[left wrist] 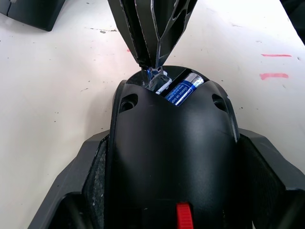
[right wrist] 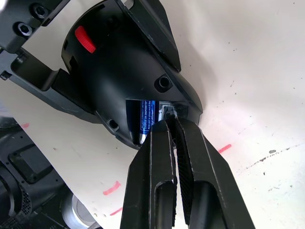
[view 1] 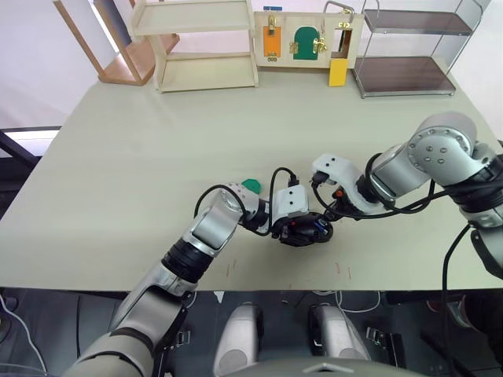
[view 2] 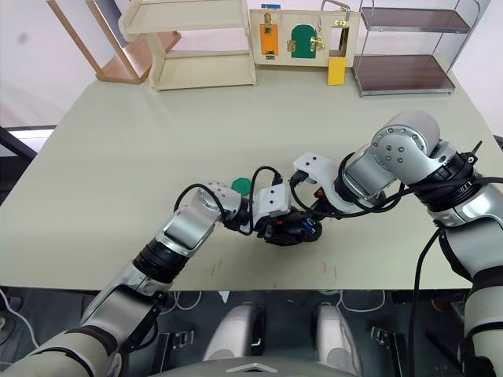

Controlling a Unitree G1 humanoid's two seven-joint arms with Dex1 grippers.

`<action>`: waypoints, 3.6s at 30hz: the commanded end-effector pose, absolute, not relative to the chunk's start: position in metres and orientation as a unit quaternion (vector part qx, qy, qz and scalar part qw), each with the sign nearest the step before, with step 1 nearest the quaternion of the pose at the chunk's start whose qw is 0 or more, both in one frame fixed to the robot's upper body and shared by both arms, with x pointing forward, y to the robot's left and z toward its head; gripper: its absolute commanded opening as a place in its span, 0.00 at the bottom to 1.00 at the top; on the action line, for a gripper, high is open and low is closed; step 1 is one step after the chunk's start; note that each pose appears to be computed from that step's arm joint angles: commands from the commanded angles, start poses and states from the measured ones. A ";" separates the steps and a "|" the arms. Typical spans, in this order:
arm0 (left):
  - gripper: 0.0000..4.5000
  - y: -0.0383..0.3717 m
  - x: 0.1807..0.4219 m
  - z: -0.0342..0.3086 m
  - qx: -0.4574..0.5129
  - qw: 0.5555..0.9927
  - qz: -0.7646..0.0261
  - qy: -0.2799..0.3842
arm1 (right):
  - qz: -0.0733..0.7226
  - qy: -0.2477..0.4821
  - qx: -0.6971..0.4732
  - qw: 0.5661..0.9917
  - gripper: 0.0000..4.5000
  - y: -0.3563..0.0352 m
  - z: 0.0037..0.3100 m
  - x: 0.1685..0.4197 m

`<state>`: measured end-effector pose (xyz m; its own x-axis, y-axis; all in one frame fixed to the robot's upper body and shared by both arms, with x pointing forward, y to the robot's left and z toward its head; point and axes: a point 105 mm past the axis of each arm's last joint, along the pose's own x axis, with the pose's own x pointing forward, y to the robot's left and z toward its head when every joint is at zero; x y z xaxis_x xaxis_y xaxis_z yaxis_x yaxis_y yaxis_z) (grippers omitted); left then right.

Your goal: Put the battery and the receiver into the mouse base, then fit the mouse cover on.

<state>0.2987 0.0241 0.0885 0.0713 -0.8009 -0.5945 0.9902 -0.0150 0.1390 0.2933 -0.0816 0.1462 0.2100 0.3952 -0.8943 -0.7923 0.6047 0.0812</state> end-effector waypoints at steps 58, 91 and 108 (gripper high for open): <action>0.67 0.023 0.288 0.068 0.256 0.664 -0.666 0.223 | 0.393 0.474 -0.227 0.754 0.00 -0.081 0.136 0.289; 0.67 0.025 0.287 0.068 0.250 0.668 -0.663 0.228 | 0.436 0.439 -0.215 0.756 0.31 -0.089 0.167 0.278; 0.67 0.028 0.284 0.068 0.249 0.669 -0.660 0.234 | 0.476 0.254 -0.175 0.824 0.19 -0.134 0.169 0.269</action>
